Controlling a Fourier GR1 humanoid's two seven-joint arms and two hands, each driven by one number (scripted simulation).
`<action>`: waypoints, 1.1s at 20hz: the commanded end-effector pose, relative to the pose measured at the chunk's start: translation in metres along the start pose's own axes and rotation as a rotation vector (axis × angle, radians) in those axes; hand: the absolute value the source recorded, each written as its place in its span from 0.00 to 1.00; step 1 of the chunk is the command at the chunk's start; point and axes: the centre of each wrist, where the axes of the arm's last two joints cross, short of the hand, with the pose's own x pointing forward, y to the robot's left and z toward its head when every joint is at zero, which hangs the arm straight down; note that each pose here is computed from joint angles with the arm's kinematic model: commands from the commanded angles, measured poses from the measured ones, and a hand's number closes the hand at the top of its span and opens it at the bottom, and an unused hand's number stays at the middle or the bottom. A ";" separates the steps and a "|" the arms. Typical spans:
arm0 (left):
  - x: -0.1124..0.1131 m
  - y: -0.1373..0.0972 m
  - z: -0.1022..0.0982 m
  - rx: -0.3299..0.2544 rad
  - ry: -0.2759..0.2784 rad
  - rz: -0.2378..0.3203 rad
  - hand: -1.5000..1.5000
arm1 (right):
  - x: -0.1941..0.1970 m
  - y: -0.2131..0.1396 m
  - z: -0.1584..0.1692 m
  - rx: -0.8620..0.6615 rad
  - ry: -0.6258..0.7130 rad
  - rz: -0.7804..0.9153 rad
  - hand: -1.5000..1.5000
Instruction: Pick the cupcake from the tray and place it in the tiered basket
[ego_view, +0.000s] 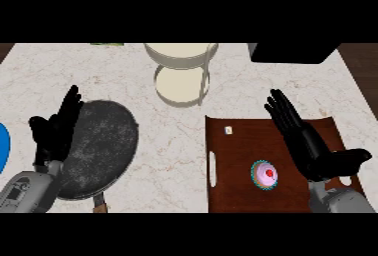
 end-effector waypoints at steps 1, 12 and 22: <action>-0.024 -0.002 0.013 0.020 0.048 0.037 0.50 | 0.026 -0.024 -0.001 -0.154 -0.042 0.119 1.00; -0.082 -0.012 0.072 0.095 0.258 0.061 0.50 | 0.013 -0.106 0.085 -1.431 -0.087 0.263 0.00; -0.068 -0.036 0.079 0.015 0.198 0.050 0.50 | 0.009 -0.002 0.169 -1.206 0.254 0.292 0.00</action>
